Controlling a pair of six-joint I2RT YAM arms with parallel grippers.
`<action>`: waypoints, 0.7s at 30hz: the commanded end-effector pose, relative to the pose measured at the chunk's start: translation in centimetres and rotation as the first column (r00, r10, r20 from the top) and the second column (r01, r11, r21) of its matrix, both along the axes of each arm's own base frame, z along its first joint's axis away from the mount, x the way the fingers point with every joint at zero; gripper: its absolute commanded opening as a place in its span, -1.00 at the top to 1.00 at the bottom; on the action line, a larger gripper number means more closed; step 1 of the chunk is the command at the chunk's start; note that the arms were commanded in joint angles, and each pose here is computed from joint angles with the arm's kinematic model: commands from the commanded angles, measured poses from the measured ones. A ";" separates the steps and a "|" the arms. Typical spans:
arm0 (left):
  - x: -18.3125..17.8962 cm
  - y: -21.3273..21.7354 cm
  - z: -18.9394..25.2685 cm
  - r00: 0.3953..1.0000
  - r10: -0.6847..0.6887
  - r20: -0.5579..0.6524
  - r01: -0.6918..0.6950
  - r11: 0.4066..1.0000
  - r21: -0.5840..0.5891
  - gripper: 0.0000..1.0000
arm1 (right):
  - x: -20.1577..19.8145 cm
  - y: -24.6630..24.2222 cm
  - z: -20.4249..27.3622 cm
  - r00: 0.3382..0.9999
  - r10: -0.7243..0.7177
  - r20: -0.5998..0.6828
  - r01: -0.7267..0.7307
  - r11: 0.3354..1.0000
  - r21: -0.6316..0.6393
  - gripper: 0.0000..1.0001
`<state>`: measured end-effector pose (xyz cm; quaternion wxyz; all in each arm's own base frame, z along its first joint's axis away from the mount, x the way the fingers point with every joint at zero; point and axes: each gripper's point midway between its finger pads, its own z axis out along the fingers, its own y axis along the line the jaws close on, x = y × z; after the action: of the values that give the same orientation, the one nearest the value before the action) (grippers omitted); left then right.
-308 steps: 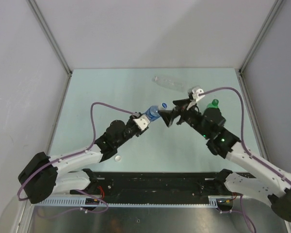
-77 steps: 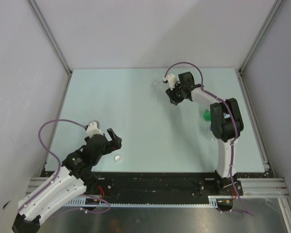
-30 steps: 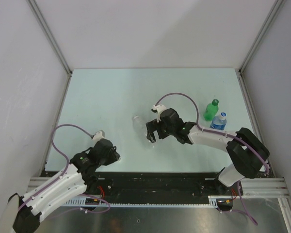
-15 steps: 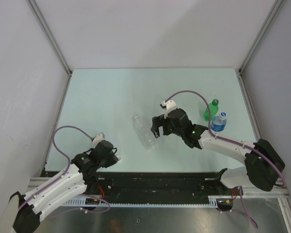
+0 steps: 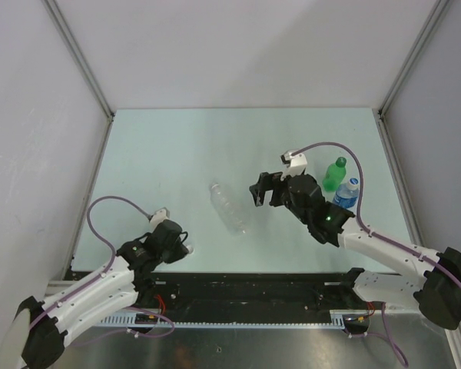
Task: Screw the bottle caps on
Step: Pick up the bottle cap from the center of the board.
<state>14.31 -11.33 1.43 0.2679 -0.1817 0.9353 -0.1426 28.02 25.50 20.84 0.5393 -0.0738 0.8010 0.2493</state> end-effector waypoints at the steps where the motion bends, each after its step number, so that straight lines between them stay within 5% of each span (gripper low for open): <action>1: 1.9 -1.3 2.5 0.992 -0.061 0.108 0.064 0.998 -0.027 1.00 | -0.1 -0.5 1.2 0.999 -0.021 0.026 0.020 0.999 0.042 -0.99; 6: 4.1 -3.1 7.1 0.938 -0.119 0.326 0.157 0.983 -0.094 1.00 | -1.3 -0.4 3.3 0.998 0.023 0.058 -0.029 0.993 0.111 -0.99; 9: 5.6 -5.2 11.8 0.836 -0.157 0.526 0.273 0.950 -0.149 1.00 | -2.4 0.3 4.7 0.994 0.080 0.070 -0.091 0.979 0.180 -0.99; 12: 6.5 -7.6 17.7 0.619 -0.200 0.759 0.435 0.892 -0.120 1.00 | -3.9 1.4 6.6 0.984 0.160 0.079 -0.176 0.946 0.274 -0.99; 15: 6.1 -9.5 23.3 0.339 -0.222 0.914 0.560 0.828 -0.007 1.00 | -6.0 2.9 8.9 0.953 0.288 0.091 -0.300 0.871 0.388 -0.99; 18: 5.1 -10.8 27.6 0.074 -0.258 0.963 0.611 0.775 0.161 1.00 | -8.3 3.9 11.5 0.898 0.423 0.124 -0.426 0.760 0.490 -0.99; 21: 4.0 -12.5 30.7 -0.099 -0.292 0.951 0.650 0.705 0.285 1.00 | -10.4 4.5 13.4 0.838 0.526 0.147 -0.509 0.654 0.560 -0.94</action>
<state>20.55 -21.84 23.02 0.6109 0.1343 0.6569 -0.4210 21.92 28.57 29.41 0.4915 -0.0889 0.7093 0.4973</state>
